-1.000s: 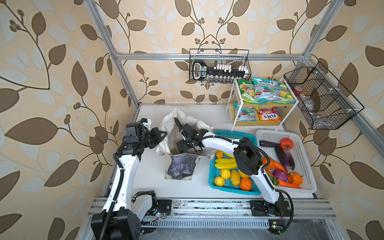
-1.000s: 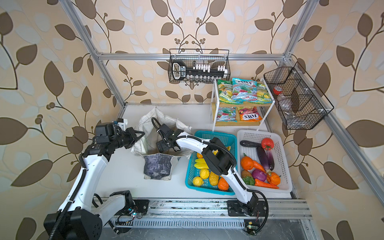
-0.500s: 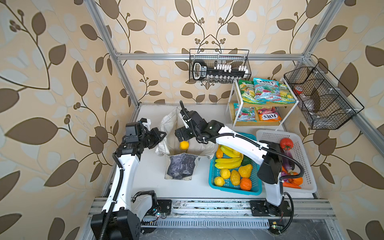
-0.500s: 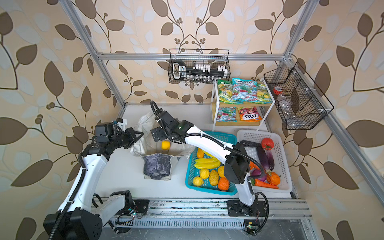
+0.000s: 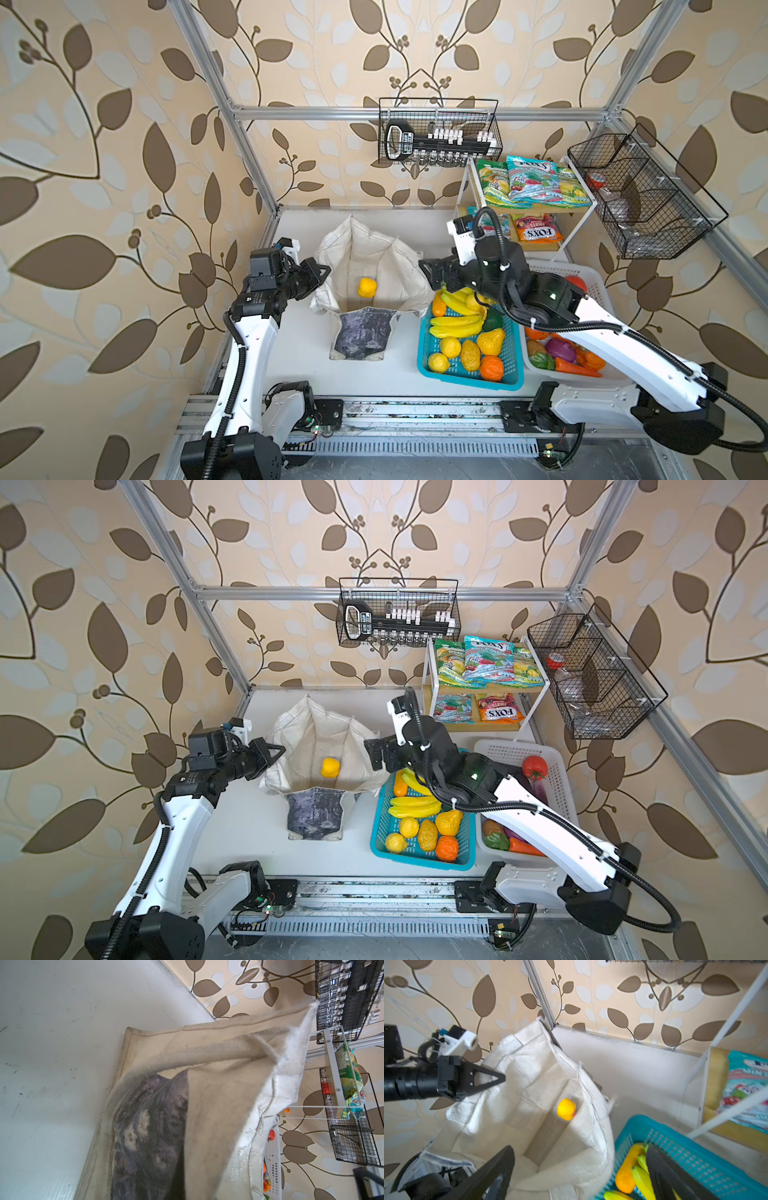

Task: Place the food into the grocery bag and tie it
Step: 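Move the right gripper back over the teal basket toward the yellow pear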

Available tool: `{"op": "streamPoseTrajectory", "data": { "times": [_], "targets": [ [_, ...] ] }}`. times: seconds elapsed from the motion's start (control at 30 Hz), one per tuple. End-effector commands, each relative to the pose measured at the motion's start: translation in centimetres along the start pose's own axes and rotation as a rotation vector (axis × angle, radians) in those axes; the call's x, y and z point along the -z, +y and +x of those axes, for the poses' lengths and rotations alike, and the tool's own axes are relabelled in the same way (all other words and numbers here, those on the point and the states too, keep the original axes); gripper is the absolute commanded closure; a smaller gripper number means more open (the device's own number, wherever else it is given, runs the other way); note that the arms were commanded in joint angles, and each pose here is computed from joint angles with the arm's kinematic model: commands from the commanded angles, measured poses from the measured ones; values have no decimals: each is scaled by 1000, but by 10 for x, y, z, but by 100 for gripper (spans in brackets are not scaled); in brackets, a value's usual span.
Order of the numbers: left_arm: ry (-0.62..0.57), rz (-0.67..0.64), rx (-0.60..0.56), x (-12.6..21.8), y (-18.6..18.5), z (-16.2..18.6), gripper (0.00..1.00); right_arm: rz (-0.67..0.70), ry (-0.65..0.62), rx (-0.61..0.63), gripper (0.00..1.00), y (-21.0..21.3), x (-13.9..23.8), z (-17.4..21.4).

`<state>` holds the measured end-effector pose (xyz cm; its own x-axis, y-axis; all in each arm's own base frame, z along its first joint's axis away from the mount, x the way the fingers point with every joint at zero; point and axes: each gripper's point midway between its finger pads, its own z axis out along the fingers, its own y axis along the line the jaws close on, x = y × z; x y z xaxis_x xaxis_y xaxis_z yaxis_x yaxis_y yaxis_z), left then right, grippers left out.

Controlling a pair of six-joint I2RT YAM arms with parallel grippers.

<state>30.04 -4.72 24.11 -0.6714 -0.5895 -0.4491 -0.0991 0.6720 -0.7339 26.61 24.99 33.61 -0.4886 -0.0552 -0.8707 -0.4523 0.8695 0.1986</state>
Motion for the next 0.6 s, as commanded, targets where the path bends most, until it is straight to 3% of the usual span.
{"op": "streamPoseTrajectory", "data": {
  "times": [0.0,0.23,0.43,0.57],
  "targets": [
    [1,5,-31,1,1,3,100,104,160,-23,3,-34,12,59],
    [12,17,-19,0,0,6,100,296,339,-101,2,-92,52,152],
    [18,14,-4,-2,4,9,100,328,467,-185,2,-107,57,215],
    [15,20,-4,-1,2,9,100,346,536,-225,10,-109,57,241]
  ]
}}
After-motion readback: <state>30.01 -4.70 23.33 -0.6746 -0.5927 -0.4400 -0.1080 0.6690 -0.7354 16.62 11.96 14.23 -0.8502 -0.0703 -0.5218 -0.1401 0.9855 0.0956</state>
